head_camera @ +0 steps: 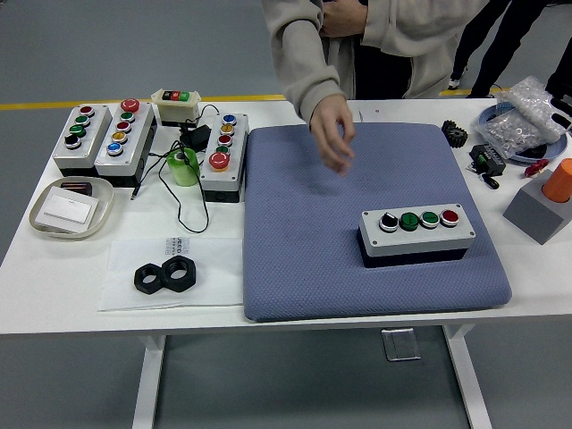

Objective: Pick up the button,place it on the desk,press the button,press the button

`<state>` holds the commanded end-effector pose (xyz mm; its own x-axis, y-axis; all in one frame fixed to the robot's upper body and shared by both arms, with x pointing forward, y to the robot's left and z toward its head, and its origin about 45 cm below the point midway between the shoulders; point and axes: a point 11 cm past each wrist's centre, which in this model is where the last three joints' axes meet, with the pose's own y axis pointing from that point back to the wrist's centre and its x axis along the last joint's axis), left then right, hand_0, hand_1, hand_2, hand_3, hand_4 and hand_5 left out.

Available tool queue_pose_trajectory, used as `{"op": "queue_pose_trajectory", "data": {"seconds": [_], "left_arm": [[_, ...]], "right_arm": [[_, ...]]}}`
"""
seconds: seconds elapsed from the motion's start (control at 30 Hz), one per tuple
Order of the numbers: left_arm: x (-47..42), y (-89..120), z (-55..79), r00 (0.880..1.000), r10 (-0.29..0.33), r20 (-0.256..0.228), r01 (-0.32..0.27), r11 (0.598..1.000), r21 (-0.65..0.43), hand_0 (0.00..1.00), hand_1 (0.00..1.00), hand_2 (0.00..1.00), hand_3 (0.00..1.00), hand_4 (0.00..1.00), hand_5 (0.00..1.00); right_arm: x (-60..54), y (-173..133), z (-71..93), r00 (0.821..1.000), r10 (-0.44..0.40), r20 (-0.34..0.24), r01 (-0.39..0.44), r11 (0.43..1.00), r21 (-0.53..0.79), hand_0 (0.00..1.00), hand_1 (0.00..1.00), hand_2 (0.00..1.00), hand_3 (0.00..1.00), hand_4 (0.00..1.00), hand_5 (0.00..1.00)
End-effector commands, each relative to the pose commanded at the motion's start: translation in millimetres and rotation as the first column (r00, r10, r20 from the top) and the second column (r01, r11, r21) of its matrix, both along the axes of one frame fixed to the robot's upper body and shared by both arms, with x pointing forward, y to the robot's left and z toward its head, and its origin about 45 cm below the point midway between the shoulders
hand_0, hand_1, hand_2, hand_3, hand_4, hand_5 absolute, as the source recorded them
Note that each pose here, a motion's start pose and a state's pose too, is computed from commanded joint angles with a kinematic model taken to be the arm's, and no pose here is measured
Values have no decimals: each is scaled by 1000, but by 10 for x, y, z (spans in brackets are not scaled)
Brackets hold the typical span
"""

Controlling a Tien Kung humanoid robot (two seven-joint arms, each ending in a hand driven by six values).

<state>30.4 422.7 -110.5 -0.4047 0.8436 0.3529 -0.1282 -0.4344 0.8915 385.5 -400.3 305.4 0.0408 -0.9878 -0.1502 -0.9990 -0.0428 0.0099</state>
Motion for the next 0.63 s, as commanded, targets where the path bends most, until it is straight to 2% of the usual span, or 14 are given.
{"op": "queue_pose_trajectory", "data": {"seconds": [0.37,0.63], "left_arm": [[-27,3,-1,1000,-4,-7,4,1000,0,719,832,893,828,641,998],[-7,5,1,1000,-1,-1,1,1000,0,718,832,893,827,642,998]], "right_arm": [[-11,-19,-23,1000,-8,-9,8,1000,-3,941,843,848,835,658,656],[-4,-25,-5,1000,-13,-5,13,1000,-3,938,842,841,831,655,660]]}}
